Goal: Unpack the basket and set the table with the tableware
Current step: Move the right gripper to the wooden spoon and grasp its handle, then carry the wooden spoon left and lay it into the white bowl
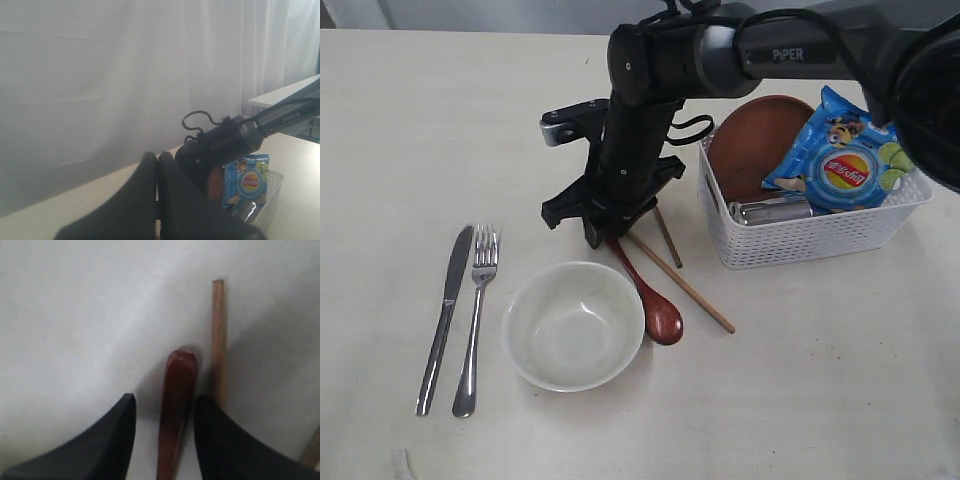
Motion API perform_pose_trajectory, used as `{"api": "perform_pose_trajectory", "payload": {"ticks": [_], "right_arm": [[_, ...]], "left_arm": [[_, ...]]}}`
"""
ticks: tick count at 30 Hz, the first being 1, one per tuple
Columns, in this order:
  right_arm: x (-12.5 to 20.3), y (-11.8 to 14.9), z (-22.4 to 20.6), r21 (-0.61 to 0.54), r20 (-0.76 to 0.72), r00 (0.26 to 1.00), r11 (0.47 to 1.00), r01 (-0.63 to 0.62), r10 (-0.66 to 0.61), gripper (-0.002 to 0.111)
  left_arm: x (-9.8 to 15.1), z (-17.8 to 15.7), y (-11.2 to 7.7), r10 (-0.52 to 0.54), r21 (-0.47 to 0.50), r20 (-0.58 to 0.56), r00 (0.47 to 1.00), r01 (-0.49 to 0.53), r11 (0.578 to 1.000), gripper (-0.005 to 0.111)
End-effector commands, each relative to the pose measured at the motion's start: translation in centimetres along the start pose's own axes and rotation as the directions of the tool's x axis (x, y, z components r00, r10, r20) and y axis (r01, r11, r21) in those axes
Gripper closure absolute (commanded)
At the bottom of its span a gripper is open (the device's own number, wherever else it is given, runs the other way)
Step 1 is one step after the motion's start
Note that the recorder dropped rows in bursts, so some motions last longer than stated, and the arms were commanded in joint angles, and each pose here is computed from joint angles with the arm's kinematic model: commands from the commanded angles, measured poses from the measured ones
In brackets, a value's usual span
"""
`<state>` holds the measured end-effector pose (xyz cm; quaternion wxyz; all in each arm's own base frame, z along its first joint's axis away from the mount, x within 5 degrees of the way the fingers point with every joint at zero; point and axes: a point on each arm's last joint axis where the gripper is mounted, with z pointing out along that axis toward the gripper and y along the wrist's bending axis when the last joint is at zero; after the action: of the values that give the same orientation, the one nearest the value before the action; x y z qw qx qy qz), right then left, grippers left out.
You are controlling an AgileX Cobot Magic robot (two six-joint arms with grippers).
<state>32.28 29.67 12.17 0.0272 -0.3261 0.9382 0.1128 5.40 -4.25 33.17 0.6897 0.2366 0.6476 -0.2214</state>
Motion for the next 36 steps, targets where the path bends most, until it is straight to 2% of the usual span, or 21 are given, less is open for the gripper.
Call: {"api": "perform_pose_trajectory", "payload": {"ticks": [1, 5, 7, 12, 21, 36], "right_arm": [[0.0, -0.5, 1.1, 0.015, -0.017, 1.000, 1.000, -0.002, 0.003, 0.070], [0.0, -0.9, 1.8, 0.037, -0.019, 1.000, 0.999, 0.012, -0.011, 0.070], [-0.1, -1.1, 1.8, 0.064, -0.011, 1.000, 0.998, 0.025, -0.024, 0.074], [-0.1, -1.4, 1.8, 0.097, -0.010, 0.999, 0.994, 0.053, -0.053, 0.109], [-0.6, -1.3, 1.0, 0.100, 0.039, 0.997, 0.993, 0.059, -0.063, 0.109], [-1.8, 0.2, -6.8, 0.113, 0.294, 0.950, 0.991, 0.074, -0.105, 0.109]], "left_arm": [[0.1, 0.0, 0.0, -0.018, -0.002, -0.003, 1.000, 0.018, 1.000, 0.107], [0.1, 0.0, 0.0, -0.018, -0.002, -0.003, 1.000, 0.018, 1.000, 0.107], [0.1, 0.0, 0.0, -0.018, -0.002, -0.003, 1.000, 0.018, 1.000, 0.107], [0.1, 0.0, 0.0, -0.018, -0.002, -0.003, 1.000, 0.018, 1.000, 0.107], [0.1, 0.0, 0.0, -0.018, -0.002, -0.003, 1.000, 0.018, 1.000, 0.107], [0.1, 0.0, 0.0, -0.018, -0.002, -0.003, 1.000, 0.018, 1.000, 0.107]]}}
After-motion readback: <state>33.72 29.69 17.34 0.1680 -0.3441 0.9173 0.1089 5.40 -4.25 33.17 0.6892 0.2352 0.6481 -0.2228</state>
